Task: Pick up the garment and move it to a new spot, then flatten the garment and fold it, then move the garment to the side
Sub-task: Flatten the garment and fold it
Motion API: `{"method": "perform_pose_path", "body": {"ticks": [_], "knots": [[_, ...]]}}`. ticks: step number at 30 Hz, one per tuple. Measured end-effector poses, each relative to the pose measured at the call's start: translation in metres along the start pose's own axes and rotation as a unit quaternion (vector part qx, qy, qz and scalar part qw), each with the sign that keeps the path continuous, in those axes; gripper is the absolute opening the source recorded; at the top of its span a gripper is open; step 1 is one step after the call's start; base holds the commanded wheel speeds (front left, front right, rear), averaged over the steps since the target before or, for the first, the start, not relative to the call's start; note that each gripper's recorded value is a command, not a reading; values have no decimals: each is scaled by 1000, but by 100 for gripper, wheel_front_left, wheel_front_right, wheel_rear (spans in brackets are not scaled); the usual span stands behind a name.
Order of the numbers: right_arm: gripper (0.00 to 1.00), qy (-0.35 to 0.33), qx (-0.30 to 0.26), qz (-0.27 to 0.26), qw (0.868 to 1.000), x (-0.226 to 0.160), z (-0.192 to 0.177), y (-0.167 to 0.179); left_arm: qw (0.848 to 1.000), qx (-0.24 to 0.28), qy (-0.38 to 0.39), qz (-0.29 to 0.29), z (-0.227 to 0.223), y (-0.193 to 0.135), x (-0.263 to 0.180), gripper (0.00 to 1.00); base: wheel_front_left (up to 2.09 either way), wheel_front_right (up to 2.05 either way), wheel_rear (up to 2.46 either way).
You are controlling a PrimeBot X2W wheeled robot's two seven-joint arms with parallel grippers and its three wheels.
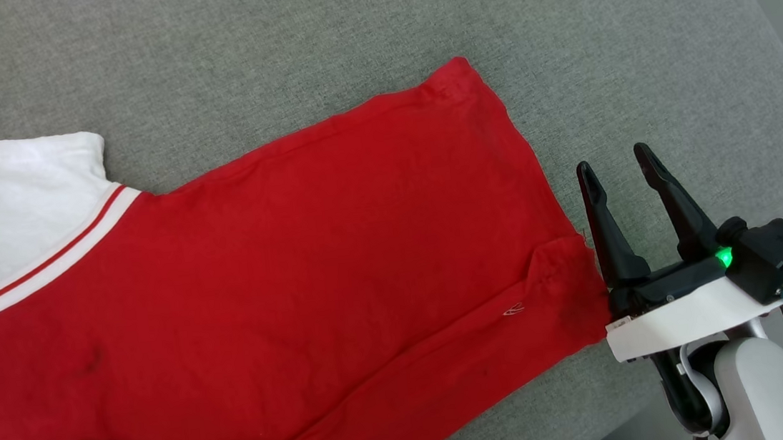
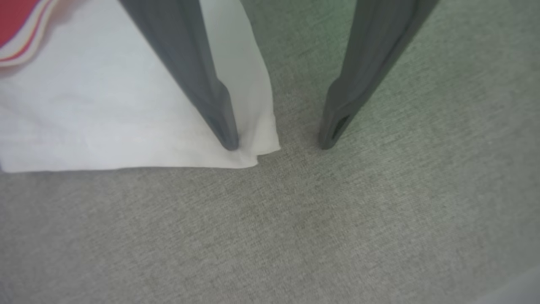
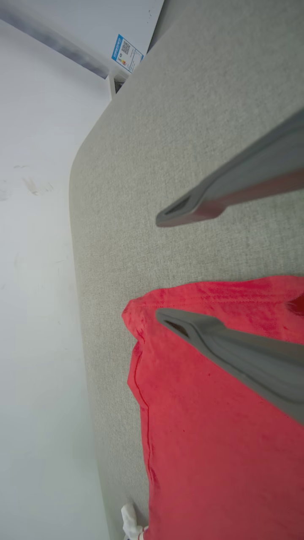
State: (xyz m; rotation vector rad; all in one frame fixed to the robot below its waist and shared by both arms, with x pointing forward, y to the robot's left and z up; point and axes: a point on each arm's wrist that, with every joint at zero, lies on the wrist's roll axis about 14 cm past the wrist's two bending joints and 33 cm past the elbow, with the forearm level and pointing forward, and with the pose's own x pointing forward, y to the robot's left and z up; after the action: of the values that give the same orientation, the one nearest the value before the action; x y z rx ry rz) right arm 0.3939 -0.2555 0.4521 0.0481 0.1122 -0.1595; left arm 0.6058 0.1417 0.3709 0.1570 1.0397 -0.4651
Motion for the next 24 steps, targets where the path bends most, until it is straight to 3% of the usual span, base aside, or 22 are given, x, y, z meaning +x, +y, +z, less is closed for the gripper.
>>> {"method": "perform_pose_path", "body": {"ticks": [1, 2, 9, 17, 24], "knots": [[100, 2, 0, -1, 1000, 0, -2, -1, 1000, 1, 7, -2, -3, 0, 3, 46, 0, 0, 0], [100, 4, -1, -2, 1000, 0, -3, -1, 1000, 1, 12, -5, -4, -1, 4, 0, 0, 0, 0], [100, 2, -4, 1, 1000, 6, -3, 0, 1000, -13, 1, -26, -5, -8, 2, 0, 0, 0, 0], [100, 3, -15, 21, 1000, 8, 9, 8, 993, -8, -120, -14, 26, -7, -34, 0, 0, 0, 0], [100, 52, -57, 60, 995, 17, 15, 10, 979, 25, -204, -14, 40, -19, -84, 0, 0, 0, 0]]}}
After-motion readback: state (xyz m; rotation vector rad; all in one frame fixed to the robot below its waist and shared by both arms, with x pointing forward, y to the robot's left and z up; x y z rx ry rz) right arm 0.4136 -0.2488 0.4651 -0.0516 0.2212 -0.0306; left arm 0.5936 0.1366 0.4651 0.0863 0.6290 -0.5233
